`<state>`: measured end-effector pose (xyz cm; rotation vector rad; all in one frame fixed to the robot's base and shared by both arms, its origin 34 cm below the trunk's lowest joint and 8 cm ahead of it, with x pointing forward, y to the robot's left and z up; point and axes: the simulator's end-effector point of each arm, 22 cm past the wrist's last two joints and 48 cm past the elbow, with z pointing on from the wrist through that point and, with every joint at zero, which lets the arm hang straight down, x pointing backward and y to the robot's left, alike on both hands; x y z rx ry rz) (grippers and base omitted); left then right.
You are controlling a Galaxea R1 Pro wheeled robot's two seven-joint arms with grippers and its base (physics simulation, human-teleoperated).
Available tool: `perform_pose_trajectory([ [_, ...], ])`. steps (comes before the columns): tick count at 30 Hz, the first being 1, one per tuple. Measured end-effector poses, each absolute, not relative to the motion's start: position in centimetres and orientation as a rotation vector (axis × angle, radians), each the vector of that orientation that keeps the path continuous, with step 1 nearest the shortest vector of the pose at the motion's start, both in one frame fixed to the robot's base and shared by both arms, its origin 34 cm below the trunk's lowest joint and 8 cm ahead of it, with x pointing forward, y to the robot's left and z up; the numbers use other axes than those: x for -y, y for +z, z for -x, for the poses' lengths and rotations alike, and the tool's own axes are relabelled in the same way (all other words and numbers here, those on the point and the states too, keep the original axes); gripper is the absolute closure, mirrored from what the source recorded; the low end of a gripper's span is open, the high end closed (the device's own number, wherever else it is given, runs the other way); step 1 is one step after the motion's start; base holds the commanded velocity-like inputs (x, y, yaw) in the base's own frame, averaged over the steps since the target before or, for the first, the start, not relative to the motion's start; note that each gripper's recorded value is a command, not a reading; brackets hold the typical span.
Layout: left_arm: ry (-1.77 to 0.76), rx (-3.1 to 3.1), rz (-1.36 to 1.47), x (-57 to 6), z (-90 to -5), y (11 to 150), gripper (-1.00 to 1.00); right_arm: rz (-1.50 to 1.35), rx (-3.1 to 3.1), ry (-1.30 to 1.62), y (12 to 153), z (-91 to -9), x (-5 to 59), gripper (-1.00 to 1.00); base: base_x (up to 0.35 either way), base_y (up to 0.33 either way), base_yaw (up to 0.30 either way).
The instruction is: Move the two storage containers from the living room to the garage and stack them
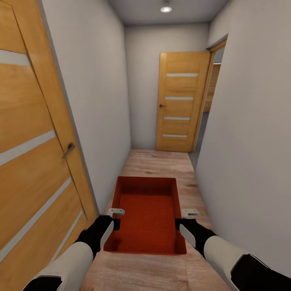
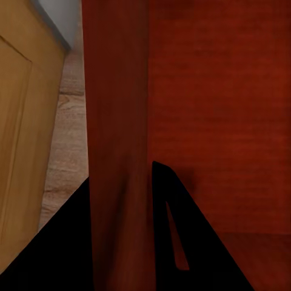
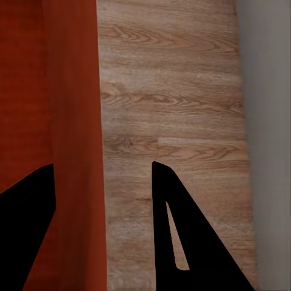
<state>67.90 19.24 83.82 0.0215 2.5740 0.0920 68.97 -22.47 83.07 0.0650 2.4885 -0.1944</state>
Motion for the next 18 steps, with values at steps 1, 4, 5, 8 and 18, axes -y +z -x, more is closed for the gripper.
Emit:
perform_pose_trajectory([
  [1,0.092,-2.574,-0.022,-19.24,-67.89,83.81,1.0,-0.065,-2.489,-0.194,83.05,-68.96,22.47,1.0,0.321,0.0,0.0],
  [4,0.092,-2.572,-0.021,-19.24,-67.97,83.89,1.0,-0.065,-2.486,-0.194,83.15,-69.05,22.47,1.0,0.321,0.0,0.0],
  [5,0.092,-2.571,-0.021,-19.24,-67.99,83.91,1.0,-0.064,-2.486,-0.194,83.17,-69.07,22.47,1.0,0.321,0.0,0.0],
  [8,0.092,-2.572,-0.021,-19.23,-67.96,83.88,1.0,-0.065,-2.487,-0.194,83.13,-69.04,22.48,1.0,0.321,0.0,0.0],
  [18,0.093,-2.575,-0.022,-19.24,-67.88,83.79,1.0,-0.066,-2.49,-0.194,83.01,-68.92,22.48,1.0,0.321,0.0,0.0],
])
